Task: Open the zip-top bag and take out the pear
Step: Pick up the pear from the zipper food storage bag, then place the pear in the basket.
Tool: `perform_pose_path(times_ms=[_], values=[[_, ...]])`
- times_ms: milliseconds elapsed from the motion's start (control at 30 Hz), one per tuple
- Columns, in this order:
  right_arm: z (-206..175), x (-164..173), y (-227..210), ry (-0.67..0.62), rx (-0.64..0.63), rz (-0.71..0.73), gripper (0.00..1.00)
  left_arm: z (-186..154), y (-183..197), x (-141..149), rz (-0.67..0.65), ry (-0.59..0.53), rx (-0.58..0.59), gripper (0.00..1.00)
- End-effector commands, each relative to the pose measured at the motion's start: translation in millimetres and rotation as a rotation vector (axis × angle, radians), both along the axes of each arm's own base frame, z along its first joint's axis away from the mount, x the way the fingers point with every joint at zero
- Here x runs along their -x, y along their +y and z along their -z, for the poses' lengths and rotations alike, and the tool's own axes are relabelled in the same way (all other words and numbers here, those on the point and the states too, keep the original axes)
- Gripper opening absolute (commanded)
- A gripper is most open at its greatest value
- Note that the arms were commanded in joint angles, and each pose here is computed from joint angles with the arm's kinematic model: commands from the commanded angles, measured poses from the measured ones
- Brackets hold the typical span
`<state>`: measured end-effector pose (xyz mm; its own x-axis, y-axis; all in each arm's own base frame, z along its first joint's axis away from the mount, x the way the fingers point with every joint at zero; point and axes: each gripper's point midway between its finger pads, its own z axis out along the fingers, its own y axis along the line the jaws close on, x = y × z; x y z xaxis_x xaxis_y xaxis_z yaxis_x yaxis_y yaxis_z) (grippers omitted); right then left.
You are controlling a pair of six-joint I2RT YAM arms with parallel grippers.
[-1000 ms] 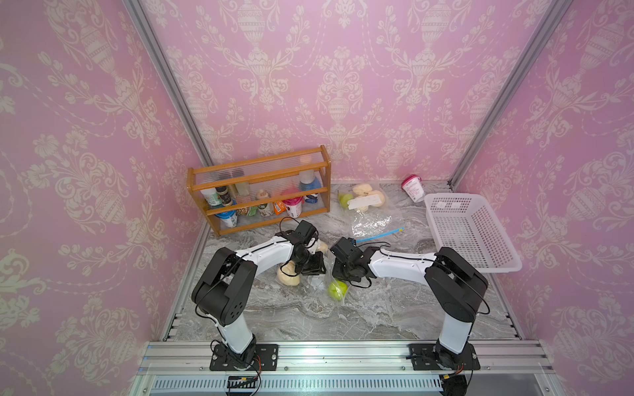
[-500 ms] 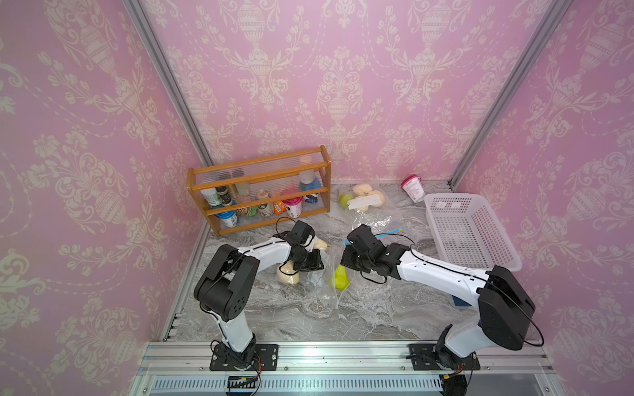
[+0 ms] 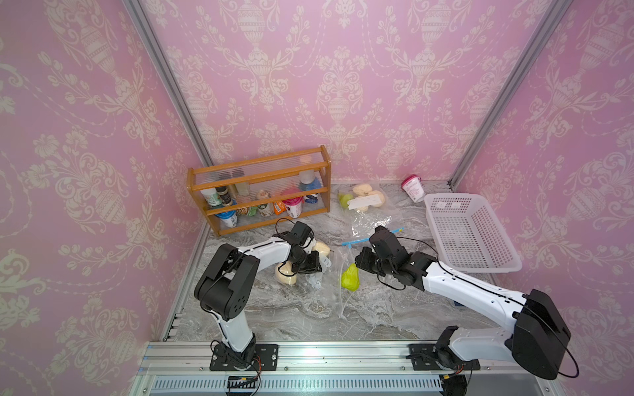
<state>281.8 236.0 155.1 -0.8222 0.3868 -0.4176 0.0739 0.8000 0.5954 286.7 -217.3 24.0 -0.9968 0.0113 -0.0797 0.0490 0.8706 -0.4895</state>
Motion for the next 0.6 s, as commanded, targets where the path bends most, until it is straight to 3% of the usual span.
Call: perform_pose_path(times_ms=[0,233,567], values=[[-27.1,-6.5,-19.0,-0.093,0.008,0.018,0.00,2.8,8.1,4.4,0.015,0.023,-0.047,0.30],[-62.2,-24.6,-105.3,-0.184,0.157,0.215,0.00,-13.2,2.3,-3.9,0.031,-0.014,-0.022,0.32],[-106.5,-48.9,-275.7,-0.266,0.402,0.652,0.00,-81.2,-13.9,-31.3,0.109,-0.180,0.045,0.42]])
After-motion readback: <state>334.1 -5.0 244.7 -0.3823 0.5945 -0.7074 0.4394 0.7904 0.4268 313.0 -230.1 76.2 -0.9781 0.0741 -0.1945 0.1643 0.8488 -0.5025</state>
